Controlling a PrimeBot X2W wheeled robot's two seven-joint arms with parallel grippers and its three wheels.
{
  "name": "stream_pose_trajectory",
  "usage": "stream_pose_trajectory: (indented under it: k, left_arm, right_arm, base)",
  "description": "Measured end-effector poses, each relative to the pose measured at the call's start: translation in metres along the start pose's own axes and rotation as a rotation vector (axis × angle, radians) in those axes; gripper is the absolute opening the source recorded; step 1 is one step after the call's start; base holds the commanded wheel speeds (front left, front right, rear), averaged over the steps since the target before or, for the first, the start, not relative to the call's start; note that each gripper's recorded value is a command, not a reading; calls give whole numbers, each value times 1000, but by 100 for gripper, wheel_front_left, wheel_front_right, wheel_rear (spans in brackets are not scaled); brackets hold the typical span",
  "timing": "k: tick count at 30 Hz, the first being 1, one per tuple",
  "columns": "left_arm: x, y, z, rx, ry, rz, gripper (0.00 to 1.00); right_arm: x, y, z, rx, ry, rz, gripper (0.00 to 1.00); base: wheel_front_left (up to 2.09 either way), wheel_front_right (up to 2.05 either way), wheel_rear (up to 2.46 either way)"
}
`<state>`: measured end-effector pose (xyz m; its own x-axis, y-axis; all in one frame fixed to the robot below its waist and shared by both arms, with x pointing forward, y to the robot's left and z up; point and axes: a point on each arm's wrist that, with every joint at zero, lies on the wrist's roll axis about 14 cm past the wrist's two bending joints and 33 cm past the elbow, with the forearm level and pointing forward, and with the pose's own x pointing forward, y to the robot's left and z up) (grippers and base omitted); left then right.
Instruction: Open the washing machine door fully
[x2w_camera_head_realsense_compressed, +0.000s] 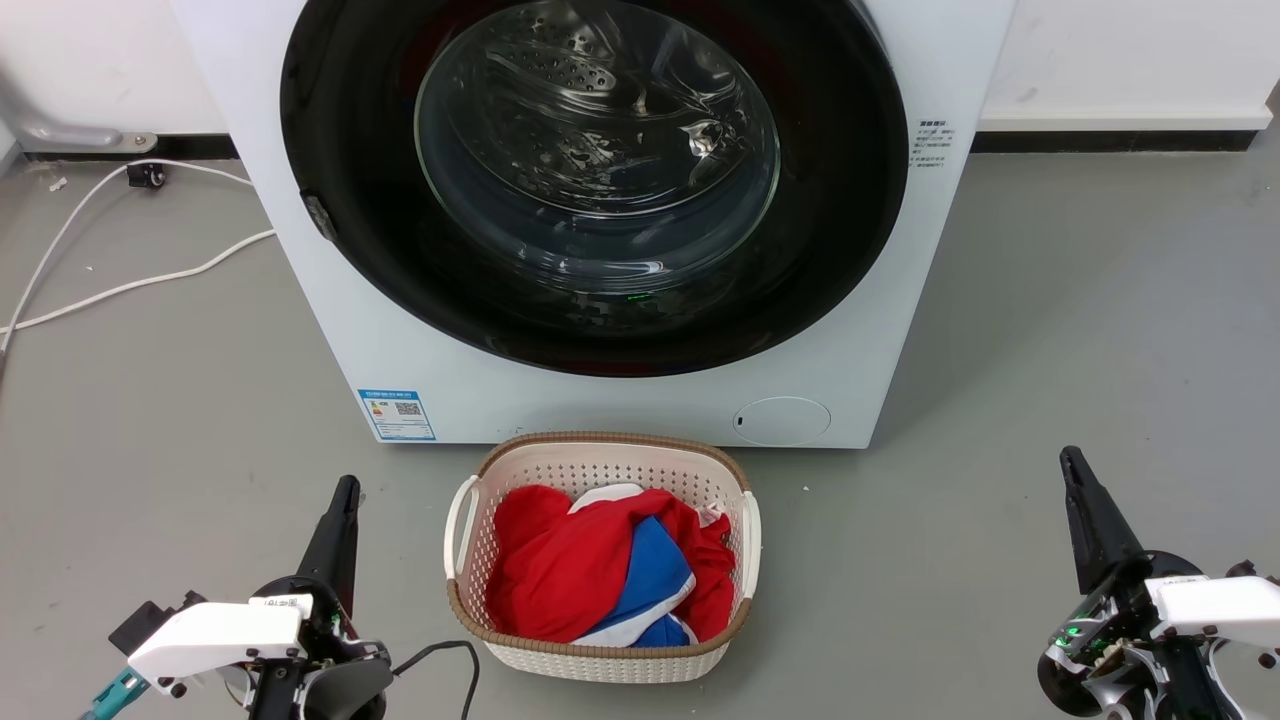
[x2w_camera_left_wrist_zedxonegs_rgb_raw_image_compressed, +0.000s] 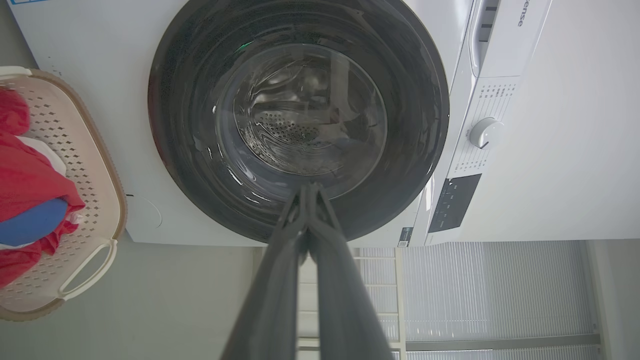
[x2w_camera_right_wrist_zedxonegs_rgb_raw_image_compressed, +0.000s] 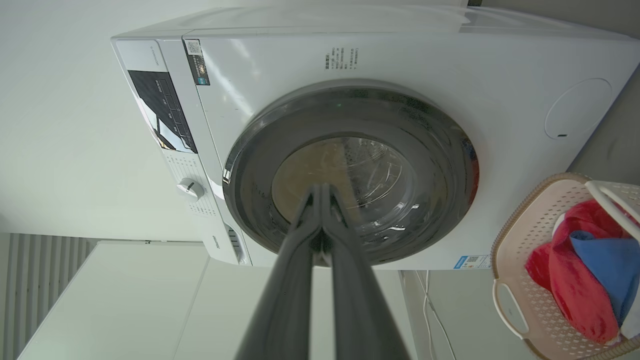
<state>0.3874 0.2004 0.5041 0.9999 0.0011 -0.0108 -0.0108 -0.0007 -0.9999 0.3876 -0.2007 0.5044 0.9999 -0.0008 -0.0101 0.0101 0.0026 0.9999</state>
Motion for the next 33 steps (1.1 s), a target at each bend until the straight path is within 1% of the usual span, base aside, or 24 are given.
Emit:
stream_pose_trajectory:
  k: [23, 24, 27, 33]
  left_arm:
    - [-1, 1, 0, -1, 0, 4, 0]
    - [-2, 6, 0, -3, 0, 18, 100]
    - [-8, 19, -3, -7, 3, 55, 100]
    - [-6, 13, -13, 11, 15, 38, 100]
  right_arm:
    - [-1, -1, 0, 0, 0, -4, 0]
    - [-2, -6, 0, 2, 0, -18, 100]
    - [-9, -19, 0, 3, -6, -56, 100]
    - [-9, -14, -2, -21, -13, -41, 100]
  base:
    - [0, 0, 0]
    - [0, 0, 0]
    - [0, 0, 0]
    - [0, 0, 0]
